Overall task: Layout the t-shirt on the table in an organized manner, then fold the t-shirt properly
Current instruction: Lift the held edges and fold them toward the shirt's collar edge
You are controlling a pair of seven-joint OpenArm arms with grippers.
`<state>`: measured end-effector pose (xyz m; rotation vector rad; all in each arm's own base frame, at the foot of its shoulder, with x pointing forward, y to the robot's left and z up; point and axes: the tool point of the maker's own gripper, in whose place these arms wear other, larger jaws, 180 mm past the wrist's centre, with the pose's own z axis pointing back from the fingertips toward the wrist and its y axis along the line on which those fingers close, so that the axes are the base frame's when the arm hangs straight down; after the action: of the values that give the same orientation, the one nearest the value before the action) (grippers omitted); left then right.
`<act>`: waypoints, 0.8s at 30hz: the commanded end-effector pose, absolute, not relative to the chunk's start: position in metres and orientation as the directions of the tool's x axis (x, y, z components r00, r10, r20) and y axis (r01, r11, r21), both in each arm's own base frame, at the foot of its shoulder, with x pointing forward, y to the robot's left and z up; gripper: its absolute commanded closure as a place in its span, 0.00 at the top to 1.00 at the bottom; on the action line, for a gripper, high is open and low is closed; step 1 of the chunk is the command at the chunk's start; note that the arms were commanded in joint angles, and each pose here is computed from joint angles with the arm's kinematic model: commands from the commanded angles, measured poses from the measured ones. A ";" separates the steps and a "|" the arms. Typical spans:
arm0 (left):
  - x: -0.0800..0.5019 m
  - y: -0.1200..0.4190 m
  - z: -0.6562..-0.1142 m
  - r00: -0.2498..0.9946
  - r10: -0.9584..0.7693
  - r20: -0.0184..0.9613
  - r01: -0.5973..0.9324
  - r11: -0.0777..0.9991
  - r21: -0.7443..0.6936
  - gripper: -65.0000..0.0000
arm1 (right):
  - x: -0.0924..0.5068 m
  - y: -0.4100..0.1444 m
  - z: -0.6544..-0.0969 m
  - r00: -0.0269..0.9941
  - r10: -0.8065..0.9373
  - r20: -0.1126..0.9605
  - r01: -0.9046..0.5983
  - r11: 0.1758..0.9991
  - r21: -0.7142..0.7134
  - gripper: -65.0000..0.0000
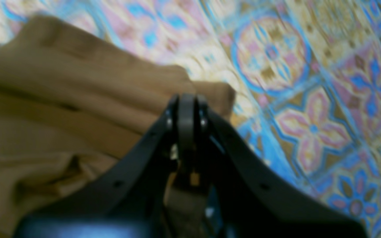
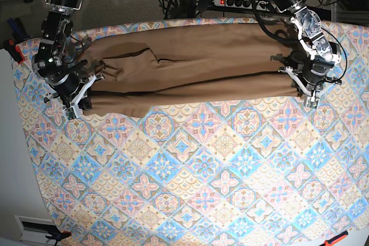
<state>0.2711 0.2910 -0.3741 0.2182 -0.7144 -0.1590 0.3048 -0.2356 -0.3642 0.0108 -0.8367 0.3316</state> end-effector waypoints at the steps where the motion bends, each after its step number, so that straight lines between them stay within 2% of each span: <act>1: 0.279 0.296 -0.353 0.705 -0.243 0.666 0.056 0.955 0.290 0.00 | 0.312 -0.242 -0.349 0.587 0.302 0.751 -0.286 0.945 -0.157 0.00; 7: 0.273 0.294 -0.347 0.699 -0.268 0.663 0.065 0.947 0.315 0.00 | 0.302 -0.234 -0.342 0.569 0.321 0.757 -0.302 0.938 -0.171 0.00; 13: 0.256 0.294 -0.359 0.726 -0.269 0.633 0.081 0.948 0.309 0.00 | 0.291 -0.240 -0.338 0.573 0.284 0.768 -0.252 0.954 -0.164 0.00; 18: 0.252 0.295 -0.361 0.735 -0.273 0.621 0.084 0.945 0.315 0.00 | 0.274 -0.241 -0.354 0.632 0.286 0.720 -0.257 0.954 -0.153 0.00; 24: 0.246 0.295 -0.364 0.744 -0.275 0.609 0.089 0.944 0.317 0.00 | 0.271 -0.237 -0.343 0.610 0.309 0.730 -0.268 0.947 -0.177 0.00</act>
<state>0.2374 0.2898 -0.3778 0.2483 -0.6625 -0.2008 0.2692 -0.2335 -0.3503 -0.0374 -0.8350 0.3256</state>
